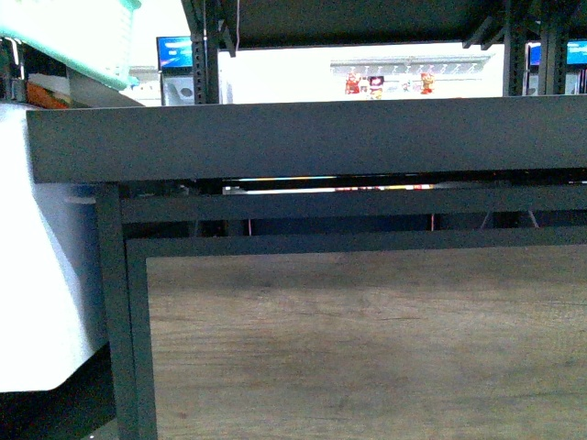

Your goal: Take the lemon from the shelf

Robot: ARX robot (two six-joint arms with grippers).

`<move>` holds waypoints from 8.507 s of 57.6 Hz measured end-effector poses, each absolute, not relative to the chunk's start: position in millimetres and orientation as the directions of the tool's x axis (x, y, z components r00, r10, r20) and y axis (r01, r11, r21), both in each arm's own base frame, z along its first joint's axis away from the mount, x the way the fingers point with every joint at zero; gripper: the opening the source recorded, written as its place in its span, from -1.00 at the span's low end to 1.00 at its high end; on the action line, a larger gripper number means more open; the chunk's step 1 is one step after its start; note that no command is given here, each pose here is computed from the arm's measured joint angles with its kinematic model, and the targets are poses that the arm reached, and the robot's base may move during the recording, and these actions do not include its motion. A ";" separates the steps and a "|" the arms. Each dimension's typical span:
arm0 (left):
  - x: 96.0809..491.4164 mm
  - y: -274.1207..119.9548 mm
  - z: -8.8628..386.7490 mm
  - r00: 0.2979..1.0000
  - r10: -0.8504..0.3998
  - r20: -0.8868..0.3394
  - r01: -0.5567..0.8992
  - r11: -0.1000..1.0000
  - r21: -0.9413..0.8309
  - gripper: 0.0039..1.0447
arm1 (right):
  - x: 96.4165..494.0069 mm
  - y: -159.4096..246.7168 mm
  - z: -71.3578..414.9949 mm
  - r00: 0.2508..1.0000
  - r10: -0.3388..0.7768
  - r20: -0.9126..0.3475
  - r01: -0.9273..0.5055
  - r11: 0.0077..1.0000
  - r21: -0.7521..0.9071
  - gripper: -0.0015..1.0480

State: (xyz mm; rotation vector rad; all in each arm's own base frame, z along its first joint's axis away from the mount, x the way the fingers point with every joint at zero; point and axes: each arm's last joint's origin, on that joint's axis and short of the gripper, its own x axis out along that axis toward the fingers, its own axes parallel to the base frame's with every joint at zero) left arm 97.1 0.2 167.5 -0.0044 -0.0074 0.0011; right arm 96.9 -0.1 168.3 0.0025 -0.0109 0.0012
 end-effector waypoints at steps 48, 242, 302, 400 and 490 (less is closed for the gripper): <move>97.1 0.2 167.5 1.000 0.001 0.008 -0.001 1.000 -0.004 0.86 | 96.9 -0.1 168.3 1.000 0.001 0.011 -0.001 1.000 0.002 0.95; 302.5 133.8 310.1 0.962 -0.085 -0.258 -0.198 0.430 -0.881 0.86 | 96.9 -0.1 168.3 1.000 0.002 0.011 -0.002 1.000 0.002 0.95; 464.4 206.4 290.5 0.970 -0.081 -0.229 -0.208 0.208 -0.956 0.86 | 96.9 -0.1 168.3 1.000 0.002 0.011 -0.002 1.000 0.002 0.95; 366.8 -50.4 311.0 0.643 -0.694 -0.324 0.257 0.594 -0.762 -0.73 | 96.9 -0.1 168.3 1.000 0.002 0.011 -0.002 1.000 0.002 0.95; 388.9 -125.8 284.9 0.549 -0.761 -0.346 0.332 0.579 -0.745 -0.74 | 408.5 -55.1 63.9 0.717 0.022 -0.696 -0.069 0.997 -0.039 0.95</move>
